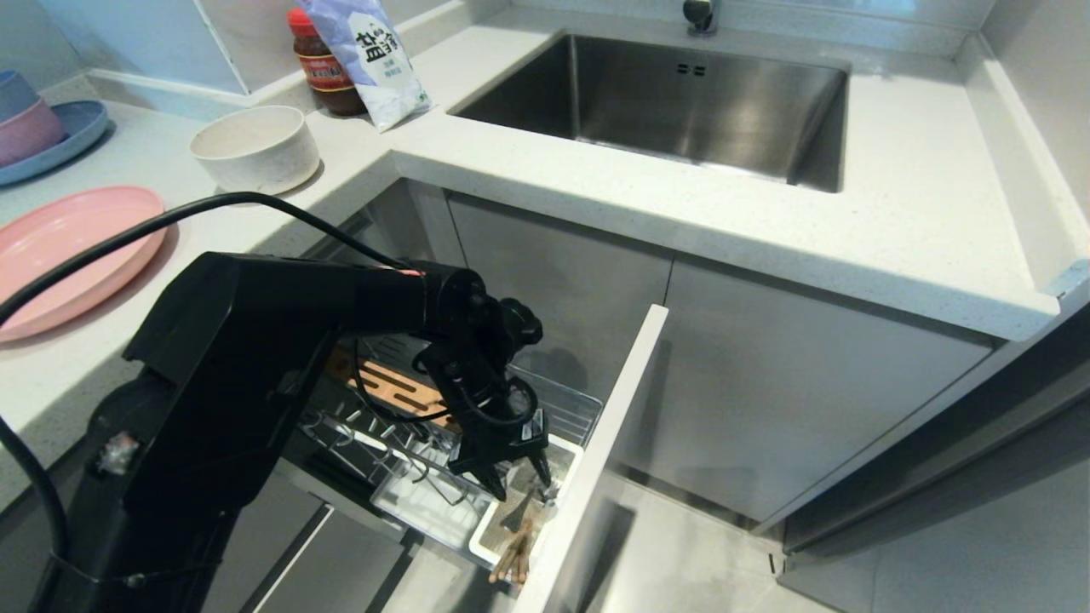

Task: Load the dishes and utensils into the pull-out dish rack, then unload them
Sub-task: Pick up the fork and place it in the cupboard, then pick up the bowl and place it in the cupboard

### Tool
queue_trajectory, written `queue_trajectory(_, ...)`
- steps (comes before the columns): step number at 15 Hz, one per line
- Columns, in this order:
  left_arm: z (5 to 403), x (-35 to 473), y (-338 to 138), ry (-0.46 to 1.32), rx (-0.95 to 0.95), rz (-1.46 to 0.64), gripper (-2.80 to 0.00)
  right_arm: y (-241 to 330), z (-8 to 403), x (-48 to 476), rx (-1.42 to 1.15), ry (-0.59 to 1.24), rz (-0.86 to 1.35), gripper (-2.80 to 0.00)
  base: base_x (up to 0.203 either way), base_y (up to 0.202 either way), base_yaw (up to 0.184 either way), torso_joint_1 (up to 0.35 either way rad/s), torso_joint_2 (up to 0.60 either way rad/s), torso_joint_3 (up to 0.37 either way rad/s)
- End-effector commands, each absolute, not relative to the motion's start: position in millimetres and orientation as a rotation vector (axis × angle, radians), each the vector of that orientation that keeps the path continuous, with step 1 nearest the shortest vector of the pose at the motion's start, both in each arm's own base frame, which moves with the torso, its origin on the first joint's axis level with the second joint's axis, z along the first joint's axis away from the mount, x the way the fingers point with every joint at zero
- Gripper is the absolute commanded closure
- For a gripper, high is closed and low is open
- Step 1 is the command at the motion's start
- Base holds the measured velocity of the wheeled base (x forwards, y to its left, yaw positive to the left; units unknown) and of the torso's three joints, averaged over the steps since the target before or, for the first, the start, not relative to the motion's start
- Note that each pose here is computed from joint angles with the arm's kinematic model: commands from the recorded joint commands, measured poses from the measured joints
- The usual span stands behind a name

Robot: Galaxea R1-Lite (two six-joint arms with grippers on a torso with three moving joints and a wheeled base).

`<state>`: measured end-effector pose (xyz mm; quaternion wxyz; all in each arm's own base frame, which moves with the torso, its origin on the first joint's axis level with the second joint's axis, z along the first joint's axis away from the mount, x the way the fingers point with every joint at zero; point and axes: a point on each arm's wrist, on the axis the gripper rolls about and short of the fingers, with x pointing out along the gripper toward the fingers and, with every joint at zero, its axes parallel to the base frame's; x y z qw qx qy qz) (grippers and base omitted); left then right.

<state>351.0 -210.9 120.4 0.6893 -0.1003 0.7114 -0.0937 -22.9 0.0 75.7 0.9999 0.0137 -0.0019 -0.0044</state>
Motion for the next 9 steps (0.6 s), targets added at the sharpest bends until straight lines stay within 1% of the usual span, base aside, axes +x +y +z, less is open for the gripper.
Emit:
queue_trajectory(1, 122, 350, -210, 1.593, -0.224, -0.203, -2.80, 0, 75, -23, 0.028, -0.005, -0.009, 0.00, 0.000, 0.000, 0.000, 0.000, 0.00, 0.000)
queue_trajectory(6, 126, 350, -208, 1.548, -0.181, -0.146, -2.80, 0, 75, -23, 0.028, -0.005, -0.009, 0.00, 0.000, 0.000, 0.000, 0.000, 0.00, 0.000)
queue_trajectory(9, 146, 344, -203, 1.504, -0.192, -0.152, -2.80, 0, 75, -23, 0.028, -0.005, -0.008, 0.00, 0.000, 0.000, 0.000, 0.000, 0.00, 0.000)
